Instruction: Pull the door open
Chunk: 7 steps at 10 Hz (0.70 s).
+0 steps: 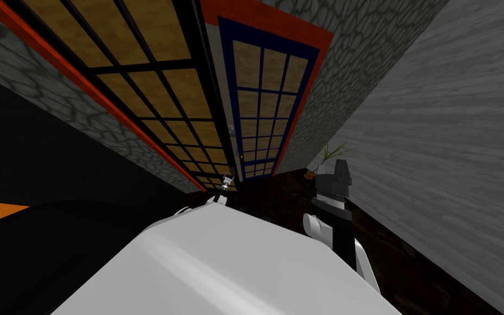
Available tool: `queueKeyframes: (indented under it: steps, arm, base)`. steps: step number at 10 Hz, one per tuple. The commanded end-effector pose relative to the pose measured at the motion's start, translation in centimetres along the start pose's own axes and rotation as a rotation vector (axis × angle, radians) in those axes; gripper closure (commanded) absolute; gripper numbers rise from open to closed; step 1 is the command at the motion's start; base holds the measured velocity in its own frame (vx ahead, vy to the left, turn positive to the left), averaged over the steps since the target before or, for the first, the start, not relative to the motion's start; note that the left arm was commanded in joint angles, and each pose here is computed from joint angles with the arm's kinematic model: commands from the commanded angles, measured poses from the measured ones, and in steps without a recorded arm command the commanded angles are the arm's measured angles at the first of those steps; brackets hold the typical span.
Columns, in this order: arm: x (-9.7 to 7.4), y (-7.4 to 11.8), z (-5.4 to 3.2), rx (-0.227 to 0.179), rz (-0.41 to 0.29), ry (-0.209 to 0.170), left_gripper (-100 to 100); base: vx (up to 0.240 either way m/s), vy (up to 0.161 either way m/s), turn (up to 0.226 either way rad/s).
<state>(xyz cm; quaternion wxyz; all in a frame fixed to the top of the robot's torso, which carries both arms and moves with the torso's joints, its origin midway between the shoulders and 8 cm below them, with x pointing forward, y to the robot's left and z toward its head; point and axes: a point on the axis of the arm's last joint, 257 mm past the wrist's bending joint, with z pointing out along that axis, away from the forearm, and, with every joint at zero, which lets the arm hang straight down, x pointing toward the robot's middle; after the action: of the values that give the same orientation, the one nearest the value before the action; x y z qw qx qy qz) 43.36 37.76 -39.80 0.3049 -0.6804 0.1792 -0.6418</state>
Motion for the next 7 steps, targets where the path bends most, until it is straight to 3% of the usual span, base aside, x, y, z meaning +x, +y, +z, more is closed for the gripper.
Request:
queueKeyframes:
  steps: [1,7]
  arm:
    - [0.09,0.07,0.03,0.001,-0.035,-0.001,-100]
    - [0.61,0.64,0.25,0.009,-0.249,-0.008,-100]
  base:
    - [-0.043,0.02,-0.026]
    - [-0.059,0.026,-0.041]
